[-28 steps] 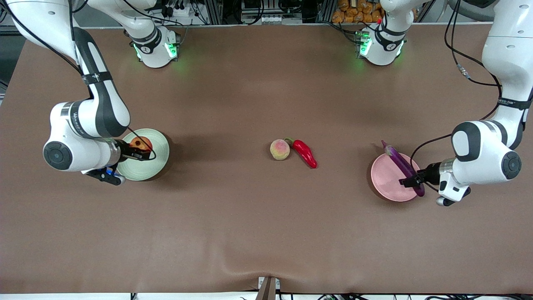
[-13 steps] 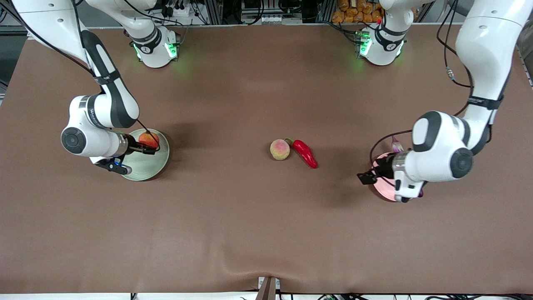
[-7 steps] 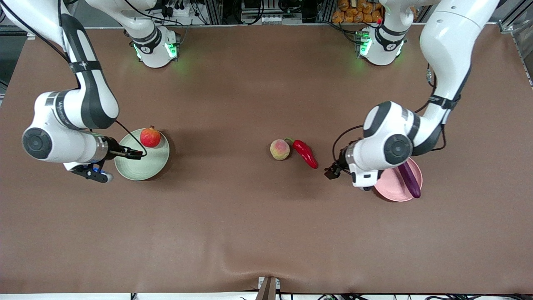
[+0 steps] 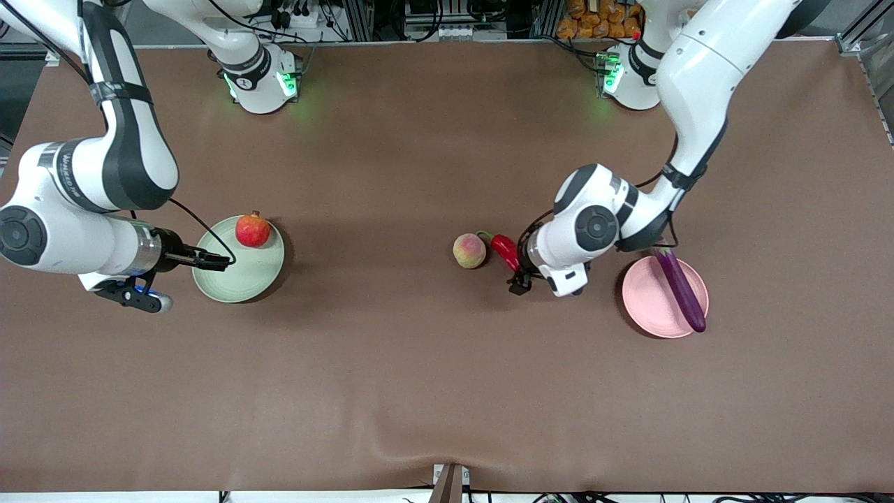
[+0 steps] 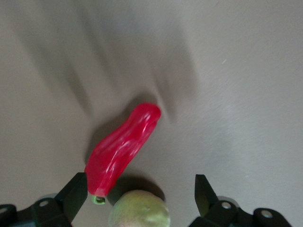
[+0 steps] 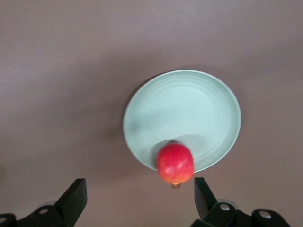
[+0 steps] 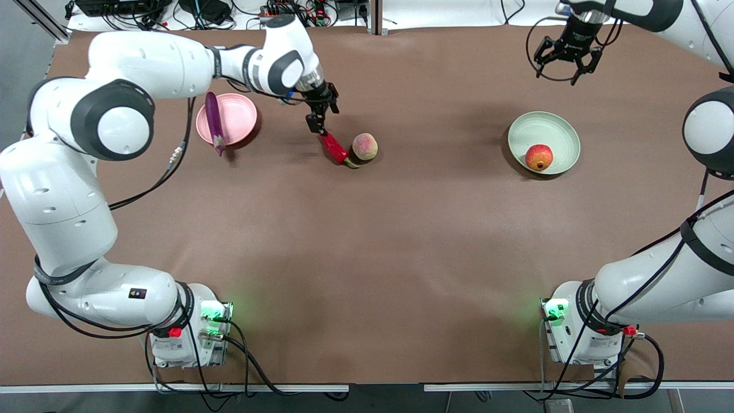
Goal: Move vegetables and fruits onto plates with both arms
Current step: 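Grasp the red chili with the left gripper while the right gripper withdraws, then place the chili on the pink plate while the right gripper reaches the peach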
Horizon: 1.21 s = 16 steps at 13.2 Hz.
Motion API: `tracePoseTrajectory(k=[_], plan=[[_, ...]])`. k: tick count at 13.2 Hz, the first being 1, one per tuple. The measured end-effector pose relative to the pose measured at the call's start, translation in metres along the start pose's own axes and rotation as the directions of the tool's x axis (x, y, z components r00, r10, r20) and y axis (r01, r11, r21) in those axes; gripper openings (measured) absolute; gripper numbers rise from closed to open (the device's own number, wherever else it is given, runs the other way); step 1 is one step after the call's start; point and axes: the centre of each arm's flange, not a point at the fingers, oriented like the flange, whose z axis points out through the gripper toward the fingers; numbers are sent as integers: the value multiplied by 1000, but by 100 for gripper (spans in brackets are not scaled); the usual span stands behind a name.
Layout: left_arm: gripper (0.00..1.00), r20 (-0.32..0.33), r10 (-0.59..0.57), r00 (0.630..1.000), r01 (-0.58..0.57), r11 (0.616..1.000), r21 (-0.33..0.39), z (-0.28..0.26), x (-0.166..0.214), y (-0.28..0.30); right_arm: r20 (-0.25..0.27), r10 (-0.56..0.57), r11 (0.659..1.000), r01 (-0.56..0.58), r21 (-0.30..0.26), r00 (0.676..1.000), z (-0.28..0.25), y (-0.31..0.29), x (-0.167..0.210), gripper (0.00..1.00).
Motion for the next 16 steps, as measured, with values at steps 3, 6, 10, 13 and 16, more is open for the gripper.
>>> tracePoseTrajectory(k=[3,6,10,13,16], plan=[[100,-52,20,998,-18,999,35,22,-8,-15,-8,54,997,-54,49,998,-16,-24,-7,100],[100,-97,39,995,-33,998,60,37,-1,-26,0,91,993,-91,71,996,-19,-43,-14,100],[93,-92,43,995,-39,998,44,41,-2,-27,68,214,961,-222,162,975,-23,-66,-24,100],[93,-81,42,996,-39,999,34,50,-1,-26,84,317,931,-327,164,945,-30,-117,-50,100],[62,-94,62,994,-59,998,34,56,0,-26,139,383,891,-405,204,913,-27,-154,-67,100]])
